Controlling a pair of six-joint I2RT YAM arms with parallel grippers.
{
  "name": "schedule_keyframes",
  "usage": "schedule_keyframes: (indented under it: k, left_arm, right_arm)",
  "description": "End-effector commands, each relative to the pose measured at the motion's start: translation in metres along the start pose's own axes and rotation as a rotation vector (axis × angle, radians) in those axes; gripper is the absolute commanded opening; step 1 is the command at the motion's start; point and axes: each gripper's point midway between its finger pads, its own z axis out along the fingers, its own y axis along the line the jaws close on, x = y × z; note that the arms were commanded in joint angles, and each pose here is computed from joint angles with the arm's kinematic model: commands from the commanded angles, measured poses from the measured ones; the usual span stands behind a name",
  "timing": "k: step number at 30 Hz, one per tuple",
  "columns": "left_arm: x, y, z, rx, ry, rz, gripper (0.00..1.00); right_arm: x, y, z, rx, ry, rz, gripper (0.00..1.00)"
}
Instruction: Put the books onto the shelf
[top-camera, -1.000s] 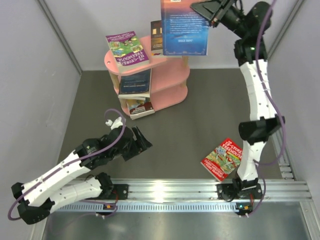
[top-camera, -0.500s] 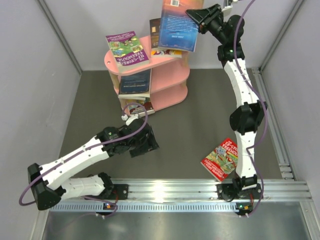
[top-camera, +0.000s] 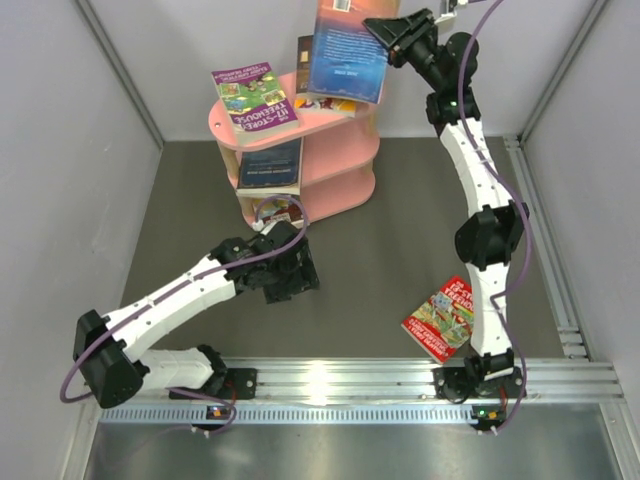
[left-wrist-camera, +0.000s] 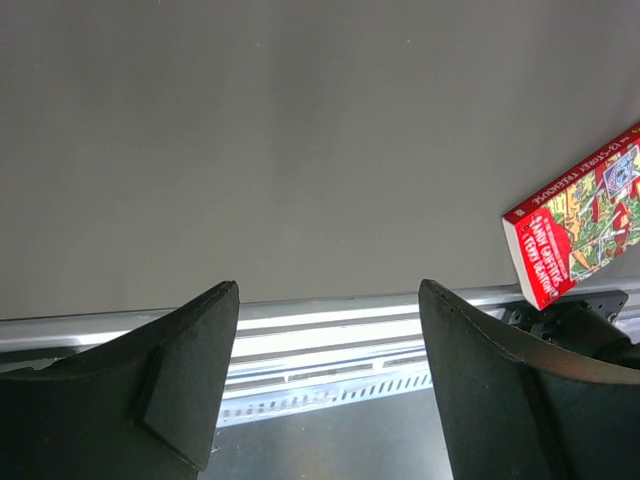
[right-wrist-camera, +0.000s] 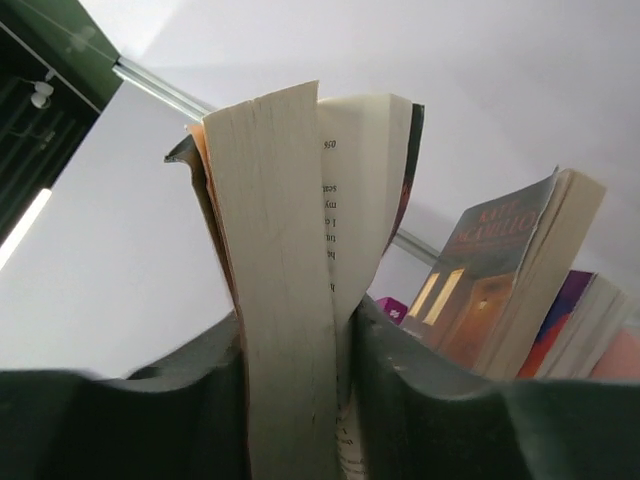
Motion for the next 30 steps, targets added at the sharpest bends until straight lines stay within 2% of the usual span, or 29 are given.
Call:
schedule_keyframes:
  k: [1, 2, 4, 12, 13, 14, 16, 18, 19, 20, 22, 24, 25, 26, 27, 28, 29, 30]
  left_arm:
    - [-0.015, -0.023, -0.004, 0.084, -0.023, 0.009, 0.77]
    - [-0.016, -0.024, -0.003, 0.085, -0.023, 0.011, 0.77]
    - [-0.019, -0.024, -0.002, 0.085, -0.024, 0.005, 0.77]
    - [-0.027, -0.029, 0.005, 0.101, -0.016, 0.001, 0.77]
    - [-0.028, -0.03, 0.006, 0.101, -0.014, 0.002, 0.77]
    - [-0.029, -0.029, 0.006, 0.098, -0.016, 0.001, 0.77]
    - [-0.03, -0.029, 0.006, 0.1, -0.021, 0.001, 0.77]
    - [-0.033, -0.028, 0.005, 0.101, -0.03, -0.001, 0.77]
    - [-0.035, -0.028, 0.004, 0.102, -0.037, -0.003, 0.77]
    - [-0.037, -0.028, 0.003, 0.107, -0.044, -0.001, 0.77]
    - [-0.041, -0.03, 0.002, 0.116, -0.057, 0.002, 0.77]
    - [-0.044, -0.032, 0.001, 0.125, -0.069, 0.013, 0.77]
    - [-0.045, -0.034, 0.002, 0.13, -0.07, 0.015, 0.77]
    - [-0.046, -0.038, 0.003, 0.144, -0.071, 0.024, 0.77]
    - [-0.046, -0.04, 0.004, 0.151, -0.069, 0.027, 0.77]
    - [-0.046, -0.043, 0.007, 0.155, -0.063, 0.03, 0.77]
    - [-0.045, -0.045, 0.01, 0.162, -0.056, 0.036, 0.77]
    - [-0.043, -0.055, 0.011, 0.203, -0.034, 0.041, 0.77]
  right_arm:
    - [-0.003, 0.075, 0.002, -0.185, -0.053, -0.077, 0.34]
    - [-0.001, 0.072, 0.002, -0.176, -0.047, -0.085, 0.54]
    - [0.001, 0.068, 0.003, -0.163, -0.042, -0.089, 0.99]
    - [0.006, 0.035, 0.003, -0.075, -0.007, -0.105, 1.0]
    - [0.001, 0.042, -0.001, -0.075, -0.015, -0.126, 1.0]
    - [-0.004, 0.026, -0.005, -0.038, -0.021, -0.128, 1.0]
    - [-0.016, 0.029, -0.013, -0.014, -0.039, -0.157, 1.0]
    - [-0.034, 0.014, -0.025, 0.033, -0.062, -0.172, 1.0]
    - [-0.042, 0.023, -0.031, 0.03, -0.076, -0.191, 1.0]
    - [-0.055, 0.009, -0.041, 0.067, -0.09, -0.195, 1.0]
    - [-0.074, 0.019, -0.058, 0.075, -0.114, -0.237, 1.0]
    - [-0.099, -0.009, -0.088, 0.172, -0.135, -0.234, 1.0]
    - [-0.101, 0.012, -0.101, 0.169, -0.145, -0.245, 1.0]
    - [-0.126, -0.036, -0.14, 0.311, -0.187, -0.211, 1.0]
    - [-0.131, -0.046, -0.161, 0.376, -0.205, -0.198, 1.0]
    - [-0.134, -0.034, -0.186, 0.44, -0.221, -0.244, 1.0]
    - [-0.148, -0.07, -0.228, 0.622, -0.289, -0.232, 1.0]
    - [-0.128, -0.105, -0.276, 0.876, -0.264, -0.143, 1.0]
